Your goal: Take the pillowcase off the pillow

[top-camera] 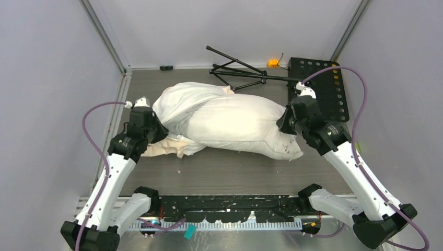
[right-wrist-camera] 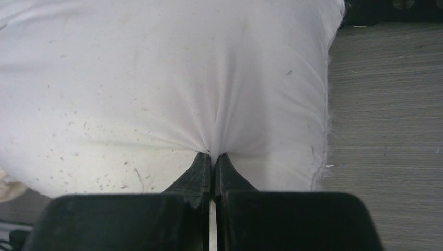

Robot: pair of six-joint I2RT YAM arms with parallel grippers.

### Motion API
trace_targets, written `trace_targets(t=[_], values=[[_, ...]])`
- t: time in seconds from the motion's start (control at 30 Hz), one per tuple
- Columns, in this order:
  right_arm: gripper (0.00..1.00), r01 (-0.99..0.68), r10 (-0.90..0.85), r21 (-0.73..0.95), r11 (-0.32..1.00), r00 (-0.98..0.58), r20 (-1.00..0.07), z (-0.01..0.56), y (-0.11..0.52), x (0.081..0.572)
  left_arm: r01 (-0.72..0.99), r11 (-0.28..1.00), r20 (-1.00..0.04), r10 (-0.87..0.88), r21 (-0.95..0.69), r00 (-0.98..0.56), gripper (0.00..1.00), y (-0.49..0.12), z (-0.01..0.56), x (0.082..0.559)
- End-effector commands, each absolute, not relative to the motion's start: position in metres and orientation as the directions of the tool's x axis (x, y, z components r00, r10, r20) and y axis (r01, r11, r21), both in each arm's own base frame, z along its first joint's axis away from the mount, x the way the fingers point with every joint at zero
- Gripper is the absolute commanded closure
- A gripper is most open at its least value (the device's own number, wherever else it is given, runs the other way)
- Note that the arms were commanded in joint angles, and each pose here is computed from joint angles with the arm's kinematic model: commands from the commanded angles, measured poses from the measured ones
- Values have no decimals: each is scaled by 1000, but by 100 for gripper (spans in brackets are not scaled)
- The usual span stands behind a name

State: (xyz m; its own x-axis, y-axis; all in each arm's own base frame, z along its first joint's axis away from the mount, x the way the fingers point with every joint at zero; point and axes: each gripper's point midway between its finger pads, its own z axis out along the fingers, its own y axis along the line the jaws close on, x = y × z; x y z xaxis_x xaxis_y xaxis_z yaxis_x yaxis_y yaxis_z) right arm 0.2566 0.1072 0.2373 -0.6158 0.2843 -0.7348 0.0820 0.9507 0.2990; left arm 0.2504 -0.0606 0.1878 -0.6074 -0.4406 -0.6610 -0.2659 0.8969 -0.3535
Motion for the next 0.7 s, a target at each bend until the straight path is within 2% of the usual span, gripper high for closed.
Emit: trace_targets(t=[0.0, 0.07, 0.2, 0.23, 0.3, 0.37, 0.43, 0.53, 0.67], values=[[100, 10, 127, 150, 989, -588, -799, 277, 85, 268, -290, 933, -772, -344, -215, -534, 100, -21, 235, 255], [99, -69, 82, 165, 984, -646, -759, 274, 100, 265, -184, 939, -759, -344, -291, -552, 100, -45, 247, 261], [81, -134, 67, 204, 970, -659, -749, 278, 116, 267, 40, 891, -697, -325, -452, -639, 100, -99, 262, 265], [72, -157, 58, 214, 964, -661, -748, 278, 120, 267, 67, 877, -685, -321, -475, -654, 100, -107, 264, 265], [48, -227, 30, 245, 943, -674, -738, 281, 132, 263, 101, 854, -667, -319, -511, -673, 100, -117, 269, 266], [31, -333, -17, 297, 895, -691, -722, 288, 151, 252, 134, 832, -660, -318, -538, -681, 100, -126, 278, 267], [20, -436, -63, 335, 835, -681, -729, 302, 173, 239, 166, 812, -663, -318, -559, -678, 100, -131, 290, 267], [12, -536, -184, 231, 812, -610, -771, 314, 197, 225, 193, 800, -674, -318, -569, -667, 100, -135, 304, 266], [10, -621, -341, 71, 781, -518, -784, 301, 226, 215, 202, 801, -686, -318, -564, -654, 100, -134, 314, 266]])
